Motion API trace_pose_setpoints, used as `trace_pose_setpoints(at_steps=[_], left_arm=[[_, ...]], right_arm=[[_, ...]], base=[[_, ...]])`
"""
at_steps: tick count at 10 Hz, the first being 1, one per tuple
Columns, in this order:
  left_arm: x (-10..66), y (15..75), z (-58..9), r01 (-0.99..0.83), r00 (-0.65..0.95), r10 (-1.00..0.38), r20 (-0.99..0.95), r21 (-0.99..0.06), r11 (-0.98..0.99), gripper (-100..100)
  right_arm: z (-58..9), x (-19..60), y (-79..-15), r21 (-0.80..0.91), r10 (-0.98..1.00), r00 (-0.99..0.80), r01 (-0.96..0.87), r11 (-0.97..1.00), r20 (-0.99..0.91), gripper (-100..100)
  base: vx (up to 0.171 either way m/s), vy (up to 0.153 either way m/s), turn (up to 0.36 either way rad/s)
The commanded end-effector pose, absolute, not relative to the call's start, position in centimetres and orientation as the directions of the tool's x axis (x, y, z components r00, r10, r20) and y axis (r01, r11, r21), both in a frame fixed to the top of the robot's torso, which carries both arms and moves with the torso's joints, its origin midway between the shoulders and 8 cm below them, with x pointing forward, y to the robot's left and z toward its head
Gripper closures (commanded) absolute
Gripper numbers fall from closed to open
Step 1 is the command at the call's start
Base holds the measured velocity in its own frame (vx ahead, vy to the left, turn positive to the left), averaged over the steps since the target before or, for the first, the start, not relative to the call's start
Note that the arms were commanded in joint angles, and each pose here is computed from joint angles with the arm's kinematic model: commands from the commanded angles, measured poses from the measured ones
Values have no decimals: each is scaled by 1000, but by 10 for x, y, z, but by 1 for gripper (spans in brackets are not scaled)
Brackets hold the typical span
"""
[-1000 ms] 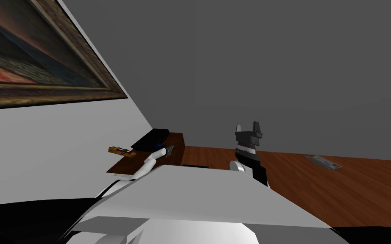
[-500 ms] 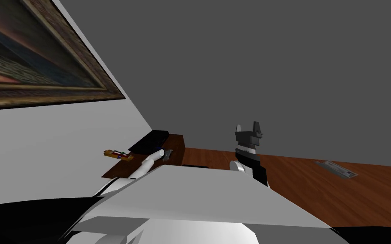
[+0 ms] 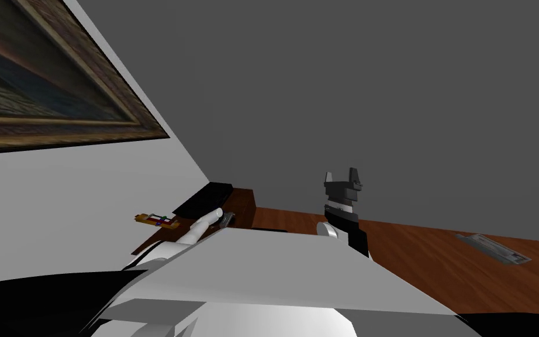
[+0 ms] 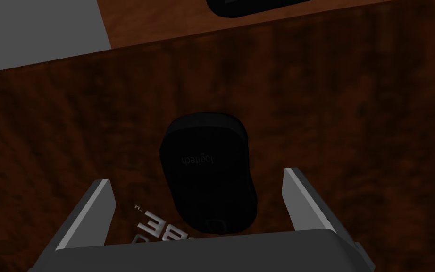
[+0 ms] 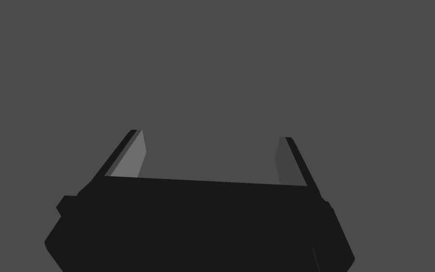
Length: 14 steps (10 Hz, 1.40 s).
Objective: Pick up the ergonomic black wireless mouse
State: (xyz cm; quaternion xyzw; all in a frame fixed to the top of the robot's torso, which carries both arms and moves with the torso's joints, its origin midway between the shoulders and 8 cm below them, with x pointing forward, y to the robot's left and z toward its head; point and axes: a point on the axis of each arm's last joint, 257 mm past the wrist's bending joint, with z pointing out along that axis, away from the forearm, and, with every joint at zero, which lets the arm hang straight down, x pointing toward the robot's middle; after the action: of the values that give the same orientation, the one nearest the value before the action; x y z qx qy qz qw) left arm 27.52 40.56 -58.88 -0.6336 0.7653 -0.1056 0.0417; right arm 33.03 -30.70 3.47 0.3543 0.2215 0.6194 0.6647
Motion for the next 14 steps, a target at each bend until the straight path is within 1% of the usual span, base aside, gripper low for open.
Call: trace_pose_setpoints(at_steps=[1,3,4,5,6,9,12,13,14], left_arm=[[262,410,-592,-969,-189,-978,84,-179,172,-100],[243,412,-597,-977,-180,-978,103,-134,166,-100],[250,410,-597,-975,-183,-978,98,-149,168,-100],[248,410,-597,-975,-183,-978,101,-145,168,0],[238,407,-603,-968,-217,-971,97,-147,201,-100],[228,403,-609,-961,-250,-964,94,-149,234,-100],[214,398,-616,-949,-293,-952,90,-151,277,-100],[218,399,-615,-954,-277,-956,93,-149,262,-100],[218,399,-615,-952,-282,-955,91,-150,267,100]], right_arm=[[35,330,-307,745,980,135,-666,-18,145,0],[35,330,-307,745,980,135,-666,-18,145,0],[35,330,-307,745,980,135,-666,-18,145,0],[35,330,-307,745,980,135,-666,-18,145,0],[35,330,-307,745,980,135,-666,-19,145,0],[35,330,-307,745,980,135,-666,-18,145,0],[35,330,-307,745,980,135,-666,-18,145,0],[35,330,-307,745,980,135,-666,-18,145,0],[35,330,-307,745,980,134,-667,-19,145,0]], base=[[82,5,19],[105,20,25],[46,6,2],[6,0,5],[85,-20,249],[140,-34,148],[49,-38,133],[30,-33,53],[5,-6,-10]])
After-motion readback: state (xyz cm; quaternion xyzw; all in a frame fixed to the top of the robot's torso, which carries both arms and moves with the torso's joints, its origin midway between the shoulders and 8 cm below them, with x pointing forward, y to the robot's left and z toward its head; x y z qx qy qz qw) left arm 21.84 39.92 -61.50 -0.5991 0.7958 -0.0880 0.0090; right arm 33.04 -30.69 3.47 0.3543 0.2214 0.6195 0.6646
